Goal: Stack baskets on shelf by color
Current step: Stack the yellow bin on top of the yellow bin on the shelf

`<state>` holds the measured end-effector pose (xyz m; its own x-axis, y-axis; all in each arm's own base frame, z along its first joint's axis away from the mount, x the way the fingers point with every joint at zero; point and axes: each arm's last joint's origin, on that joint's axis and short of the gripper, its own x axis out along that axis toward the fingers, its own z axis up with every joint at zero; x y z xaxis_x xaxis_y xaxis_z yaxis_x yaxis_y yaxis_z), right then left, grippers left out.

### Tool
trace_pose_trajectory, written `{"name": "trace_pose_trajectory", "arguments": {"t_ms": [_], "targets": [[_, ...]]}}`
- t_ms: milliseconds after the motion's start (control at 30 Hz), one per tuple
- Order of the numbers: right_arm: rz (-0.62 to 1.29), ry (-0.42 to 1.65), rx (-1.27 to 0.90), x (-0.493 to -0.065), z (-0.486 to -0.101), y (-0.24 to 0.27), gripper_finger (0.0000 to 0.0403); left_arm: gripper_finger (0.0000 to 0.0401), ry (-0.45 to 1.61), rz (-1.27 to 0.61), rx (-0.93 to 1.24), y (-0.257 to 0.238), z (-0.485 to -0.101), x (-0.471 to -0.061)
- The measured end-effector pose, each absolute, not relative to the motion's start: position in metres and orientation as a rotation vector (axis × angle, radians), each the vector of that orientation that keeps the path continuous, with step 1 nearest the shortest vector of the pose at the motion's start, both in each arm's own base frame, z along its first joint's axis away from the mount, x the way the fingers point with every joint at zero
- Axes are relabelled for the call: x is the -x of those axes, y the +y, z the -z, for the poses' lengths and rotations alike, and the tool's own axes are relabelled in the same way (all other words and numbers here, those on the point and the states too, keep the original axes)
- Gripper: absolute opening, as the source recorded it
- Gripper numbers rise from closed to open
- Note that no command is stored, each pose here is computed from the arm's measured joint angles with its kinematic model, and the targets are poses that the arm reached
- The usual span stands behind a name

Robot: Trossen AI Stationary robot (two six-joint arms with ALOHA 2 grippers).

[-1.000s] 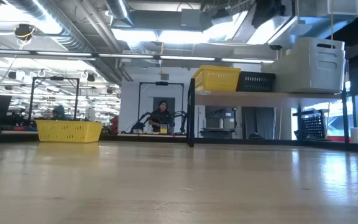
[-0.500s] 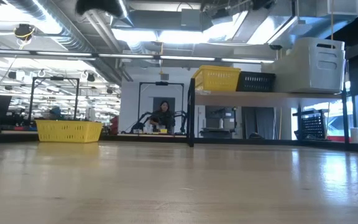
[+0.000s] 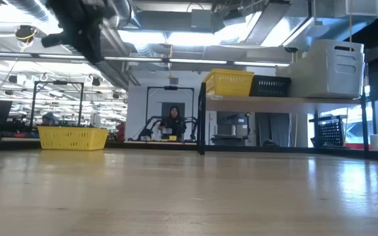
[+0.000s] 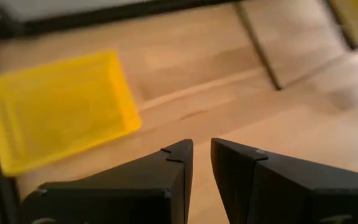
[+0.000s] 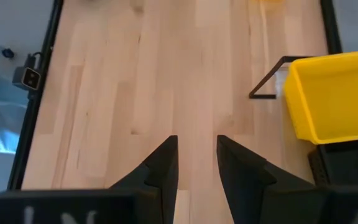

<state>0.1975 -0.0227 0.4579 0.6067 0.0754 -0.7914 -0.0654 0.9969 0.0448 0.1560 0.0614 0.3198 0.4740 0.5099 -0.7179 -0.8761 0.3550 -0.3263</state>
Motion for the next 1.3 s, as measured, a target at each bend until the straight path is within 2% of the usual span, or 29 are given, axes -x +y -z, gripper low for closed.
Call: {"name": "trace_pose_trajectory", "arguments": {"t_ms": [167, 367, 700, 1300], "targets": [[-0.076, 0.823, 0.006, -0.171, -0.472, -0.019, 0.0108, 0.0049, 0.650, -1.086, 0.957, 0.086, -0.301, -0.161], [-0.072, 0.750, 0.020, -0.151, -0.481, -0.016, 0.0108, 0.0049, 0.750, -1.122, 1.099, 0.115, -0.278, -0.174], [-0.024, 0.721, 0.039, -0.145, -0.484, -0.017, 0.0108, 0.0049, 0.876, -1.215, 1.128, 0.144, -0.248, -0.184], [-0.009, 0.860, 0.001, -0.160, -0.453, -0.019, 0.0108, 0.0049, 0.985, -1.157, 1.071, 0.179, -0.210, -0.200]]}}
